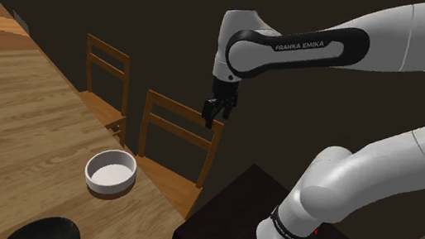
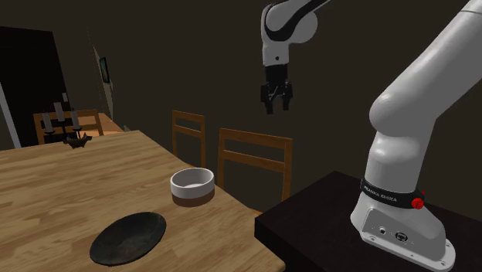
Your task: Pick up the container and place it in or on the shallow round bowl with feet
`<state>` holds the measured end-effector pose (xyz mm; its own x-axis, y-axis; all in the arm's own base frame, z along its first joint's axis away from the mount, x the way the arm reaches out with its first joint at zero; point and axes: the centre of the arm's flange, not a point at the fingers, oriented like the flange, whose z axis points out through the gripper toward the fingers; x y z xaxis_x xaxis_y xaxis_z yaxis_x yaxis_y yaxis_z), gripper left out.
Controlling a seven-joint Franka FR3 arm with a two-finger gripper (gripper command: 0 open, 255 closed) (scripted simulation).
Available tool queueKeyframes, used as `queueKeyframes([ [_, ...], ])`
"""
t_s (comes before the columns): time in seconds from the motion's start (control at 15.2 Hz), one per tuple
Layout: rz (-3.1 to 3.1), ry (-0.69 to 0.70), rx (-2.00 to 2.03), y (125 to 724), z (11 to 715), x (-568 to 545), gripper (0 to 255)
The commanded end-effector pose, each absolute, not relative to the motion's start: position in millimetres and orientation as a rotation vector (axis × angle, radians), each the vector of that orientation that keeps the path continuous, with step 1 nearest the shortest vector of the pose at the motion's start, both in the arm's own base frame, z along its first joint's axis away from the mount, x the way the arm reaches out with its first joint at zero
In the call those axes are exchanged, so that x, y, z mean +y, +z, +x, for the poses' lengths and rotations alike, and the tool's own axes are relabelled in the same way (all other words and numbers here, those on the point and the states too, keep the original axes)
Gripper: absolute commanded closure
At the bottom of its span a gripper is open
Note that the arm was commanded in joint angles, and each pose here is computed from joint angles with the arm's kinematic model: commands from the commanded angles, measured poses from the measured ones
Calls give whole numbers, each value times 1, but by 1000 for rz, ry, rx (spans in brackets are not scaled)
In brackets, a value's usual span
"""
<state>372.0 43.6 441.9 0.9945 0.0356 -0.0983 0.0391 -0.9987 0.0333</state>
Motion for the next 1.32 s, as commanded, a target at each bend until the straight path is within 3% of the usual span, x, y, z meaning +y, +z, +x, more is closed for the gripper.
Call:
queueKeyframes([
  [0.0,3107,-137,53,424,385,56,0],
  [1.25,3142,-37,8,252,516,166,0],
])
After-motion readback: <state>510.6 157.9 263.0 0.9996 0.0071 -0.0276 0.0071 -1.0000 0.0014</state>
